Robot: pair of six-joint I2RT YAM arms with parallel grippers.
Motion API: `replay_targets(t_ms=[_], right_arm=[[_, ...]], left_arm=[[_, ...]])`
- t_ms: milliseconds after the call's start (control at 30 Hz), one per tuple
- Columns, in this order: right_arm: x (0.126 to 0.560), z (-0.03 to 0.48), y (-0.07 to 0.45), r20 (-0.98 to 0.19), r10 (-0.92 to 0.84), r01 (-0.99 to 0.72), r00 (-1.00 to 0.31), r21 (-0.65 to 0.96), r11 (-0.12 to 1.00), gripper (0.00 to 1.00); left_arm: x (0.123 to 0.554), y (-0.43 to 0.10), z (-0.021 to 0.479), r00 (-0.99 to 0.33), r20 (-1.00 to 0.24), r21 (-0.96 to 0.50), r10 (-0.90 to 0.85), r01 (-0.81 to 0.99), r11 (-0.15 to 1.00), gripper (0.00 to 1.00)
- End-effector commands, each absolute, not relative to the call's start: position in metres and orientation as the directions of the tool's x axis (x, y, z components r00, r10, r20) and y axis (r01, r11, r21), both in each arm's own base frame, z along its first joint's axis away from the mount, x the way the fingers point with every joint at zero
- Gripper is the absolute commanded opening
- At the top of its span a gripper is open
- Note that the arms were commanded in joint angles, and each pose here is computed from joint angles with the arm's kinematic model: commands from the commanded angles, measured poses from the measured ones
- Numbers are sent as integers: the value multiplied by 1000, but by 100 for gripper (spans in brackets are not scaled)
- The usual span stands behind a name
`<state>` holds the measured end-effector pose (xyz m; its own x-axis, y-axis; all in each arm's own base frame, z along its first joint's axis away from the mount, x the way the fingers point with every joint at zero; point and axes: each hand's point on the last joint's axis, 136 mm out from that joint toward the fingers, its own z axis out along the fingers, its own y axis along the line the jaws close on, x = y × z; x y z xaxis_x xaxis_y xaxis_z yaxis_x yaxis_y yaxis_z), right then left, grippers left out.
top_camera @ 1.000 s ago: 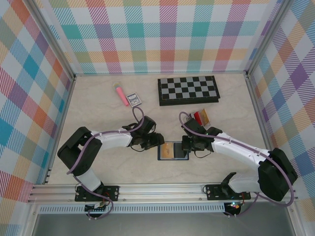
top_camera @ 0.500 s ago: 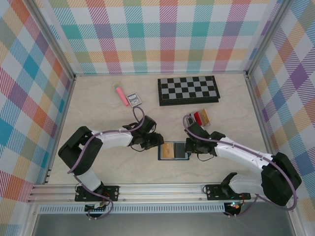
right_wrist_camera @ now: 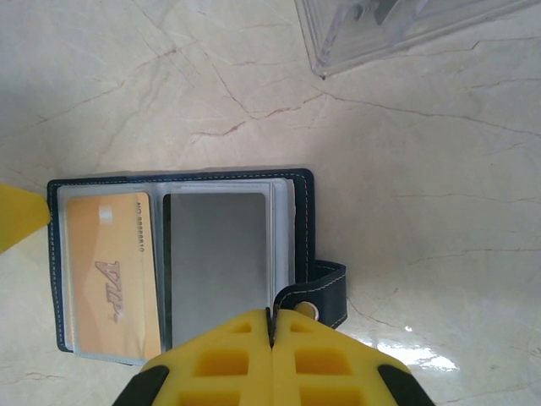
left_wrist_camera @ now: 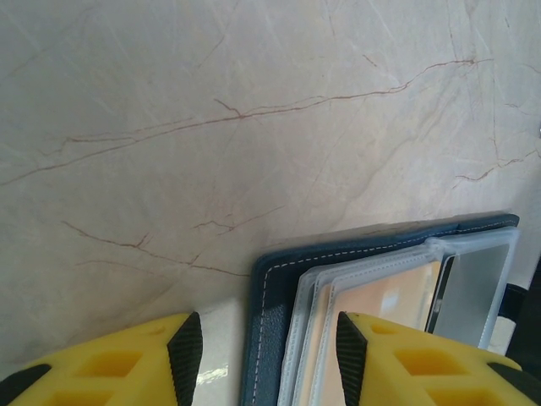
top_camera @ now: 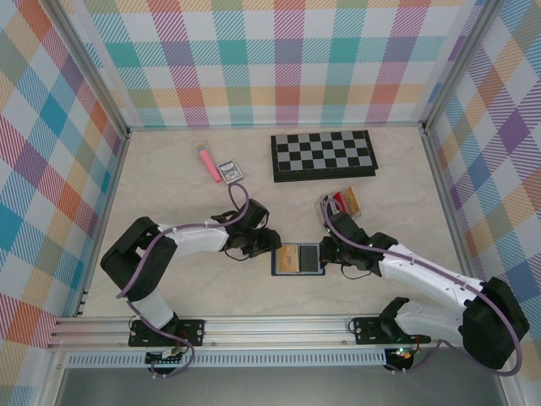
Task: Put the credit cards into the card holder
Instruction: Turn over the card slot in the card holder.
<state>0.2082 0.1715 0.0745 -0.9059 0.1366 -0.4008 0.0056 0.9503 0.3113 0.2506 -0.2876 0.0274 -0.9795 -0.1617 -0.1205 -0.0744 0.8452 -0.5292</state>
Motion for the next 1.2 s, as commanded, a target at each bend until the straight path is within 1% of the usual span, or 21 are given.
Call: replay_targets(t_ms=[0, 200, 367, 533, 633, 733, 833, 967, 1033, 1167], right_arm=[[209, 62, 170, -384, 149, 28, -911, 303, 952, 4], [206, 49, 167, -368, 144, 36, -918, 284, 958, 4], [205, 50, 177, -364, 187, 34, -913, 388, 921, 4], [208, 73, 185, -399, 197, -14, -896, 468, 884, 4], [207, 85, 195, -402, 195, -51, -895, 525, 849, 5], [207, 89, 199, -392, 200, -51, -898, 543, 838, 5], [208, 87, 198, -381, 201, -33, -902, 526, 850, 5], [210, 72, 175, -391, 209, 31, -896, 414, 910, 5], [211, 70, 170, -409, 198, 30, -891, 383, 923, 5], [212, 66, 171, -403, 176, 17, -898, 368, 930, 5]], left_arm=[[240, -302, 20, -991, -91, -536, -101, -37, 843, 48], [238, -302, 18, -991, -85, -536, -100, -39, 843, 48], [236, -303, 15, -992, -78, -537, -94, -37, 843, 45], [235, -304, 12, -993, -71, -535, -92, -40, 844, 41], [234, -306, 10, -994, -67, -538, -92, -41, 842, 38], [234, -309, 10, -994, -68, -543, -92, -40, 838, 38], [235, -310, 10, -993, -68, -545, -92, -40, 838, 38], [235, -310, 11, -993, -74, -541, -89, -35, 840, 38], [235, -310, 11, -993, -76, -540, -90, -35, 841, 38], [234, -310, 10, -993, -73, -539, -90, -37, 842, 38]])
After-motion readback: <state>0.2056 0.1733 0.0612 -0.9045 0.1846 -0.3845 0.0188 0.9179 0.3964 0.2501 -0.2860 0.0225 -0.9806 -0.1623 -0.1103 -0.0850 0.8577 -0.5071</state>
